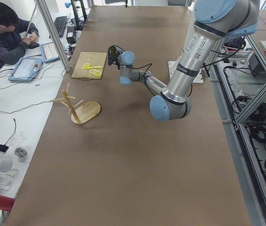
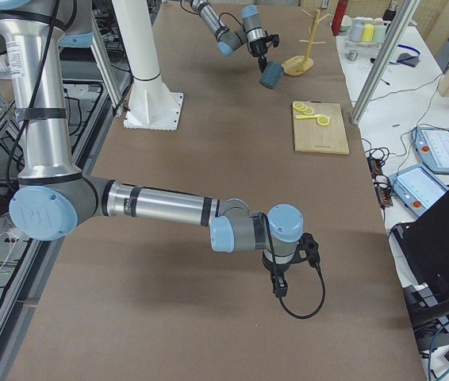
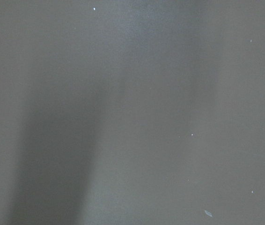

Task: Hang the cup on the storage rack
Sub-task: 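Lift the mug with the left gripper toward the wooden mug tree, then raise the mug with the left gripper up to a mug-tree branch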

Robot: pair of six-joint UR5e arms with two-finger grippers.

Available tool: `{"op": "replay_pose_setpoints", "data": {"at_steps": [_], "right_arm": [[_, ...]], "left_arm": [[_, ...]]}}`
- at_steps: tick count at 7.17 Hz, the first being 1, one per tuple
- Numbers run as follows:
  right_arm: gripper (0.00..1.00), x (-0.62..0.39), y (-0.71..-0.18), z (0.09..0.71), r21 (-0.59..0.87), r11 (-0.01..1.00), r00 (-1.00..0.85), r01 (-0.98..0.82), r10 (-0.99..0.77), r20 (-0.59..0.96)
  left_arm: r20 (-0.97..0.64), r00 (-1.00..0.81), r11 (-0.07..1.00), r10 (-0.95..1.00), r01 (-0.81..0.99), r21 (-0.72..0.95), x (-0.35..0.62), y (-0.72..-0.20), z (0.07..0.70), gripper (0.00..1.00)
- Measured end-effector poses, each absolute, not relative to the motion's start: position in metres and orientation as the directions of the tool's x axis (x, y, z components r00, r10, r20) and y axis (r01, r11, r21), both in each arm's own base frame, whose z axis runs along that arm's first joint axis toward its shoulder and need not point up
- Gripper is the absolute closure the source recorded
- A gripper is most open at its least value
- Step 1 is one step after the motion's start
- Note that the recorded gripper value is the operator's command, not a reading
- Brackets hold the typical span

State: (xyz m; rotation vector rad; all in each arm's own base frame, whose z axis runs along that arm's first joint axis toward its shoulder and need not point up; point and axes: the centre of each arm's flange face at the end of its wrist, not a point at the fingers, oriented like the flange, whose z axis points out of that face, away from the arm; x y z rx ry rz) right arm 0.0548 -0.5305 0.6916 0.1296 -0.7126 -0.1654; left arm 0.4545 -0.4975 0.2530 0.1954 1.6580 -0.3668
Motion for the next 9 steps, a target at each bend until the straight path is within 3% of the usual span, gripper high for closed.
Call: {"op": "replay_pose_setpoints", "data": {"at_steps": [3,5,7,9], "right_arm": [[0.00,0.055,-0.530,0.691,0.177,0.978,0.743,0.107,-0.197,0.640],[0.00,0.055,-0.530,0.692,0.176,0.978,0.743,0.107,-0.197,0.640],[0.00,0.055,-0.530,0.692,0.176,0.978,0.743,0.107,-0.197,0.640],[0.00,0.055,-0.530,0.690,0.179,0.978,0.743,0.107,-0.199,0.639]], "left_arm": [[-0.844,-0.348,0.818,-0.408,0.270,-0.507,0.412,-0.520,0.243,1.00],[-0.674,-0.475,0.685,-0.566,0.183,-0.705,0.375,-0.546,0.242,1.00],[-0.508,-0.576,0.580,-0.641,0.070,-0.811,0.346,-0.575,0.282,1.00],[-0.460,-0.616,0.565,-0.639,0.030,-0.825,0.333,-0.592,0.316,1.00]]}}
